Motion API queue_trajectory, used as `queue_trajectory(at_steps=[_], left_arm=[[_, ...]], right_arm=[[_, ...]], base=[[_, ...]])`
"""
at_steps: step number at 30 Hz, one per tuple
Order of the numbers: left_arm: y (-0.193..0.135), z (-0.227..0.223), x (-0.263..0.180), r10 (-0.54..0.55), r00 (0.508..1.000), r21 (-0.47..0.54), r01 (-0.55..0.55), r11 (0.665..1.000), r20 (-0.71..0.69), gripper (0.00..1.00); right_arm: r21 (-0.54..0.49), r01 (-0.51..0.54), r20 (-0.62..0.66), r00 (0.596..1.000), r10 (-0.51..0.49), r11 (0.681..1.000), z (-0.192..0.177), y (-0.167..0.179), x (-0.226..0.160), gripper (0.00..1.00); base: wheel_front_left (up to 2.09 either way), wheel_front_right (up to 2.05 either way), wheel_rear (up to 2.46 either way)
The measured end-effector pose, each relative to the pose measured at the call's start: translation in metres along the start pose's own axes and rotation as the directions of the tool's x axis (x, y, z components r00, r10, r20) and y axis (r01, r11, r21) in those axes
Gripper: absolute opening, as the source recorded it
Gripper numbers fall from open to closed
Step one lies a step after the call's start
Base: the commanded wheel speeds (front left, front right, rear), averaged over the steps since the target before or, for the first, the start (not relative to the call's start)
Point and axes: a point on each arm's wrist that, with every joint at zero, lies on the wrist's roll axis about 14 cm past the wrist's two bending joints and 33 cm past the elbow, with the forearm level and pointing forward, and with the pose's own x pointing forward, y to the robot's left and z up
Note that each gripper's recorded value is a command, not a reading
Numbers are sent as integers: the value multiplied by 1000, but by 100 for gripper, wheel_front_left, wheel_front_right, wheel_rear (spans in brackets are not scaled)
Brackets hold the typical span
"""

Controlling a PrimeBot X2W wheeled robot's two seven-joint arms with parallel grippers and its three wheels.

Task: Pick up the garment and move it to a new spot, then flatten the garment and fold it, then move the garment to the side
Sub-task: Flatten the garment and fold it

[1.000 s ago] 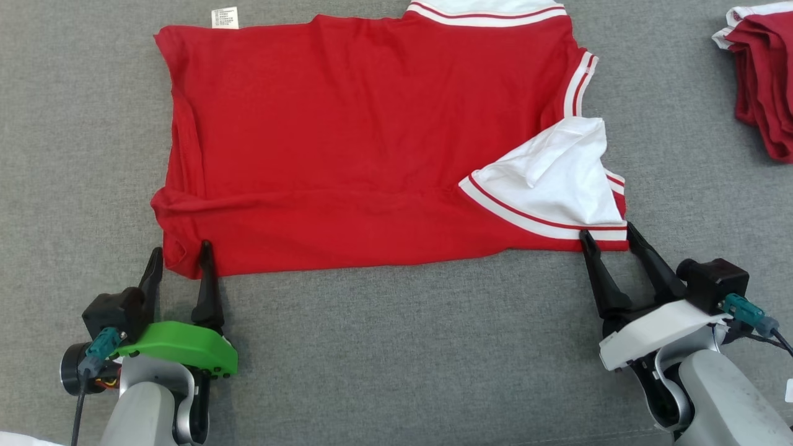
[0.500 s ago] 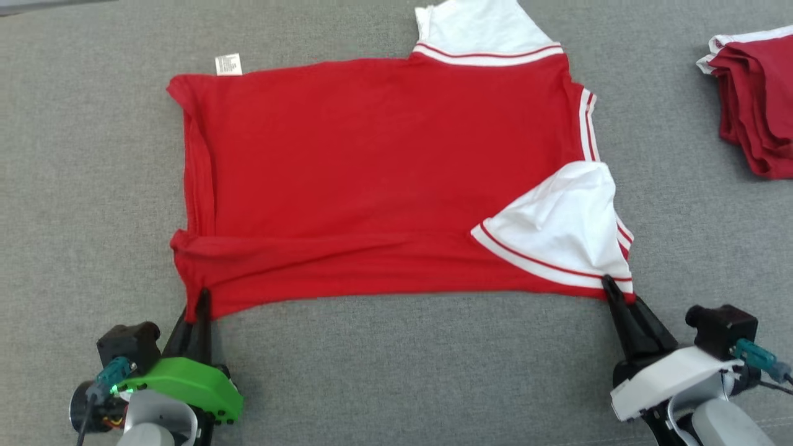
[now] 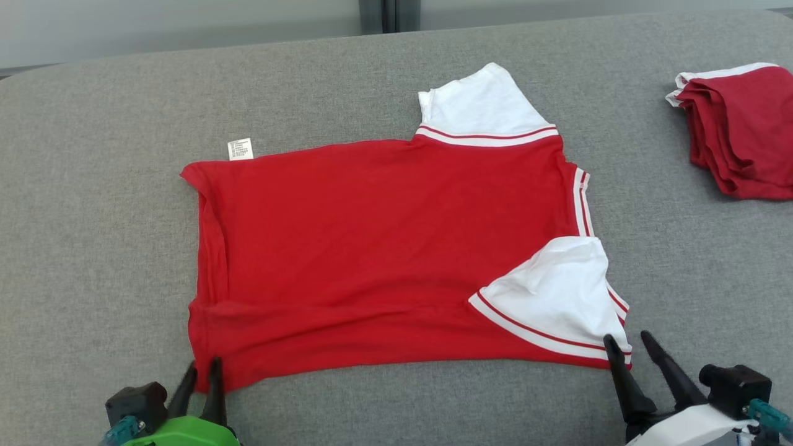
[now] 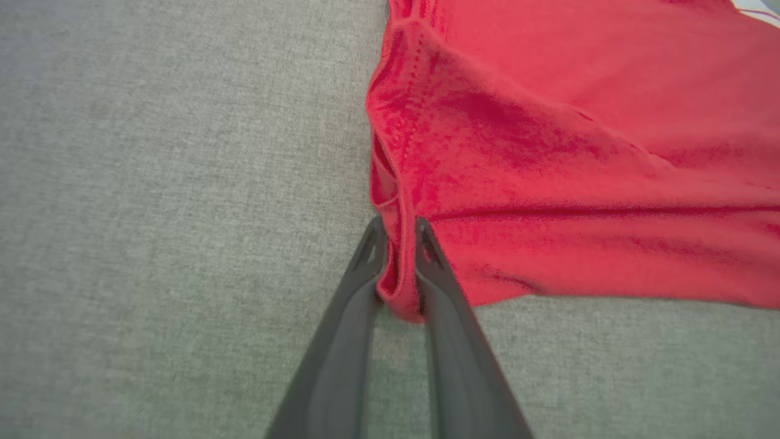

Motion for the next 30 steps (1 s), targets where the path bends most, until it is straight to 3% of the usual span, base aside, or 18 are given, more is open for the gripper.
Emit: queue_trajectory(at_steps=[4,8,13,23,30], left_arm=[[-7,41,-1,-2,982,57,-9,998,187,100],[-18,86,-5,-29,929,119,-16,993,368,100],[-34,125,-11,-75,868,166,-9,986,491,100],[-40,137,-3,-89,869,191,-7,981,486,100],[-56,159,50,-154,899,212,70,975,409,100]], right_arm=[[-63,-13,131,991,21,998,43,2,9,100],[-124,-24,276,959,58,992,92,10,12,100],[-169,-33,360,928,93,985,131,22,11,100],[-181,-28,374,923,95,983,144,27,12,100],[-183,-24,363,927,91,983,145,22,31,100]], base=[[0,0,0],[0,0,0],[0,0,0],[0,0,0],[0,0,0]])
